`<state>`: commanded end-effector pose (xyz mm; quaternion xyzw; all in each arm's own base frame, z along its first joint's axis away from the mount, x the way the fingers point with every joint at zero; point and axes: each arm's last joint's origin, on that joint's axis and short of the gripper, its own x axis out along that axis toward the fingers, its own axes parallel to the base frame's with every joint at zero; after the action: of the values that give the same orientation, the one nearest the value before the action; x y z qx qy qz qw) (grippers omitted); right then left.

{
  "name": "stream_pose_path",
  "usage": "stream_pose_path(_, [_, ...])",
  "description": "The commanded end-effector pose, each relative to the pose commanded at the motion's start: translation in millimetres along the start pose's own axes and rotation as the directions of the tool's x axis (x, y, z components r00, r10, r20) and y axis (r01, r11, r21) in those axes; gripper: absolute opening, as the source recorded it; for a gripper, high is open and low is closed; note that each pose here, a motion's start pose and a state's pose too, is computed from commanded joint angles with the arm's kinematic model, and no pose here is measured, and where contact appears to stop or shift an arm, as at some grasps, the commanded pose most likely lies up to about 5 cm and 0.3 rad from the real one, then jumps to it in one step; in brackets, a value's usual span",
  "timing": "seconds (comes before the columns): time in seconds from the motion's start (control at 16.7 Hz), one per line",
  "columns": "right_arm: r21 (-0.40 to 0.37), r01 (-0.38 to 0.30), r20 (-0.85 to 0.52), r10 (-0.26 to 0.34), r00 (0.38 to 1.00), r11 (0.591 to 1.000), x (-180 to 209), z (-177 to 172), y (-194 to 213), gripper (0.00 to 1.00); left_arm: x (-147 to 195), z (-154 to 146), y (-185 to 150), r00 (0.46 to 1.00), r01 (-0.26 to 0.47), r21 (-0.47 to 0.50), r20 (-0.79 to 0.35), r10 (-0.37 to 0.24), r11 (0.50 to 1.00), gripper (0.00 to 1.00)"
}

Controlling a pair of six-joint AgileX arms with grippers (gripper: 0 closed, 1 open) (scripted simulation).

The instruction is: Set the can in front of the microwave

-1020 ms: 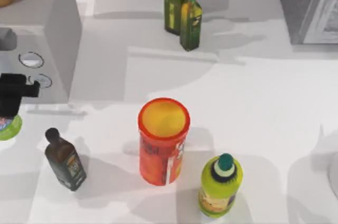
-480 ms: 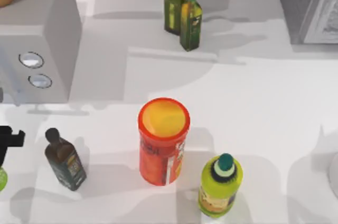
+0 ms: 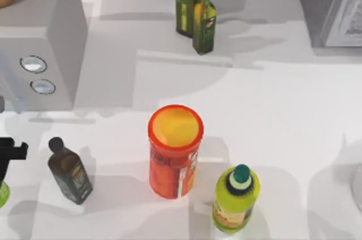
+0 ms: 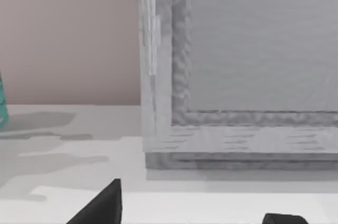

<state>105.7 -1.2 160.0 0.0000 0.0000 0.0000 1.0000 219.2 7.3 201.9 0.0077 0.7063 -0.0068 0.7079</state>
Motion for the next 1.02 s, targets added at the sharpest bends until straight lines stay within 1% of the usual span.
stream_pose_path(0.24, [0.0,0.0,0.0,0.0,1.0,1.0,0.0,0.0,0.0,1.0,0.8,-0.1,0.1,1.0,0.0,-0.001,-0.001,0.0,1.0,0.0])
stream_pose_path(1.02, [0.0,0.0,0.0,0.0,1.0,1.0,0.0,0.0,0.0,1.0,0.8,-0.1,0.1,1.0,0.0,-0.001,-0.001,0.0,1.0,0.98])
